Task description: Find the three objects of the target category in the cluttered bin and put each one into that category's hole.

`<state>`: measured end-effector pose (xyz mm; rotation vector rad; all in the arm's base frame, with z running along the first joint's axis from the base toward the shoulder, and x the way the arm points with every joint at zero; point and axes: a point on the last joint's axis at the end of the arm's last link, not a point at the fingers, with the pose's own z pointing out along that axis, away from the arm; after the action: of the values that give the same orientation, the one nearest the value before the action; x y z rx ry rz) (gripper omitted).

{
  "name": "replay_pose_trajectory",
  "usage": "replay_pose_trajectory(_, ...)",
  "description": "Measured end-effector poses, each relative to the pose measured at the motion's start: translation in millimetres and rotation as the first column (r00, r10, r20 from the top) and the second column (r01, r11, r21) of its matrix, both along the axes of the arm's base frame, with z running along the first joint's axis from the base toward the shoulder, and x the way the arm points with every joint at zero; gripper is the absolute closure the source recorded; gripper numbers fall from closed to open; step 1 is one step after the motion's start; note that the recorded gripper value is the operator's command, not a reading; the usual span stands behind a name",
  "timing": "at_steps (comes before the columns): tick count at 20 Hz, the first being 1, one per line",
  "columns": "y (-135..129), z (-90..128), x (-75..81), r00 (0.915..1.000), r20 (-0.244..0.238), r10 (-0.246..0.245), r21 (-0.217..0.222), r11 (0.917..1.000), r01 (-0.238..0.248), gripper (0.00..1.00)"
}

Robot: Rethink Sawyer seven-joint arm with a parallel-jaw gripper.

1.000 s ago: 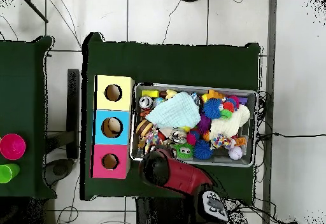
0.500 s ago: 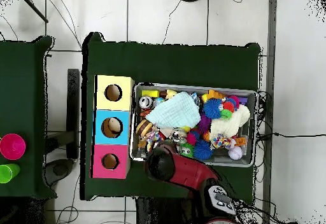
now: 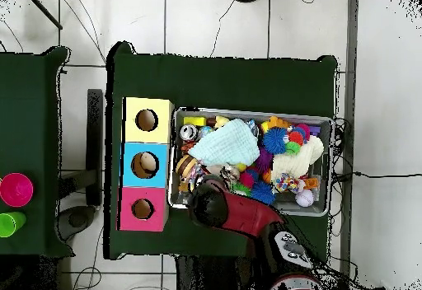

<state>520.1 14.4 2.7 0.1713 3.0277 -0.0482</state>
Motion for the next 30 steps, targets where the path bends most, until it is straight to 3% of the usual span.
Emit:
replay_pose_trajectory(11,7,37,17.0,0.9998,-0.007,0.016,0.018,0.9997,-0.016,0.00)
replay_pose_trajectory(17,9,59,32.5,0.9991,0.031,0.028,0.008,0.9996,-0.028,0.00)
replay_pose_trajectory(30,1,73,65.3,0.9937,0.102,0.046,-0.018,0.9989,-0.044,0.00)
